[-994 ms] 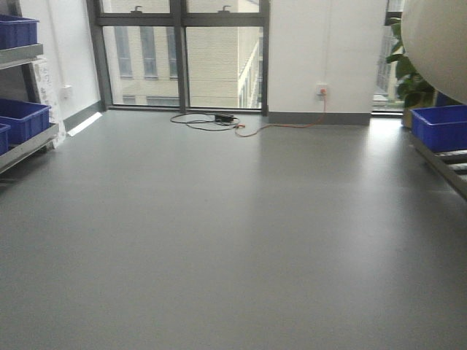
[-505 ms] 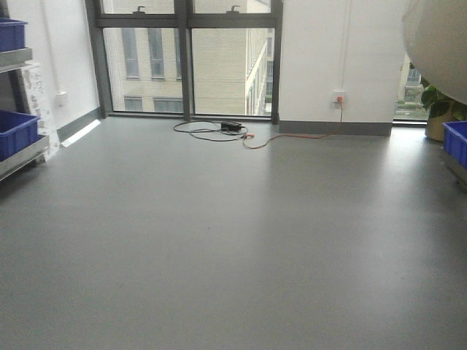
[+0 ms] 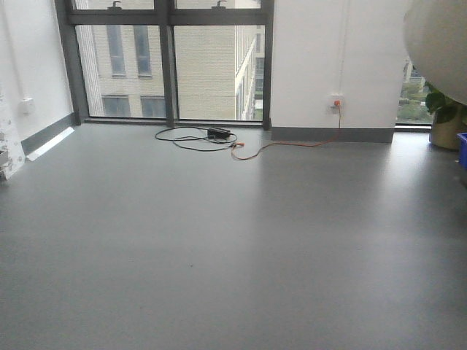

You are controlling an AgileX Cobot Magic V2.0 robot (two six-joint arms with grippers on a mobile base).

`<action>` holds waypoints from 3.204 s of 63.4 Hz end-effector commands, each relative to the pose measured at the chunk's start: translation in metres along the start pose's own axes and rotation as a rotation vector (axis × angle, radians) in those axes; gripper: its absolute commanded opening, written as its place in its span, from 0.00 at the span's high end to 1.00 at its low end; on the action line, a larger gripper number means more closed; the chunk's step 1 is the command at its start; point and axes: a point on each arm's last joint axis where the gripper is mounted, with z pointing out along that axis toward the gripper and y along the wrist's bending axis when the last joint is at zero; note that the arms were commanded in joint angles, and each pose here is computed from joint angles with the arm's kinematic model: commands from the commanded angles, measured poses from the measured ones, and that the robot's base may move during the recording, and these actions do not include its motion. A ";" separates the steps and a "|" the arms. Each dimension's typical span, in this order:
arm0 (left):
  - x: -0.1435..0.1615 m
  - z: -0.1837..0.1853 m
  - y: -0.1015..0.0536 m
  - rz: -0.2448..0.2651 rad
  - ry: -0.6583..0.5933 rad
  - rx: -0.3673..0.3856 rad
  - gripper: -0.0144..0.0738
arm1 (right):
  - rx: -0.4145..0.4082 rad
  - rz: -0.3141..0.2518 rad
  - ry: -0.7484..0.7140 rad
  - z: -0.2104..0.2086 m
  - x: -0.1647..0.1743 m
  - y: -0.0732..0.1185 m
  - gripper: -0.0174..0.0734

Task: Move white bin to right shelf second layer
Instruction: 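Drive across the floor toward the roller shelves, carrying the bin, then approach the blue-crate roller shelf and position the bin above the second layer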

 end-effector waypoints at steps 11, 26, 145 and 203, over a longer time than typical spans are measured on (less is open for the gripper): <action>0.000 0.001 0.000 -0.007 -0.076 0.008 0.74 | -0.027 0.006 -0.120 -0.005 -0.016 0.003 0.75; 0.000 0.001 0.000 -0.007 -0.076 0.008 0.74 | -0.027 0.006 -0.120 -0.005 -0.016 0.003 0.75; 0.000 0.001 0.000 -0.007 -0.076 0.008 0.74 | -0.026 0.006 -0.119 -0.005 -0.016 0.003 0.75; 0.000 0.001 0.000 -0.007 -0.076 0.008 0.74 | -0.027 0.006 -0.119 -0.005 -0.016 0.003 0.75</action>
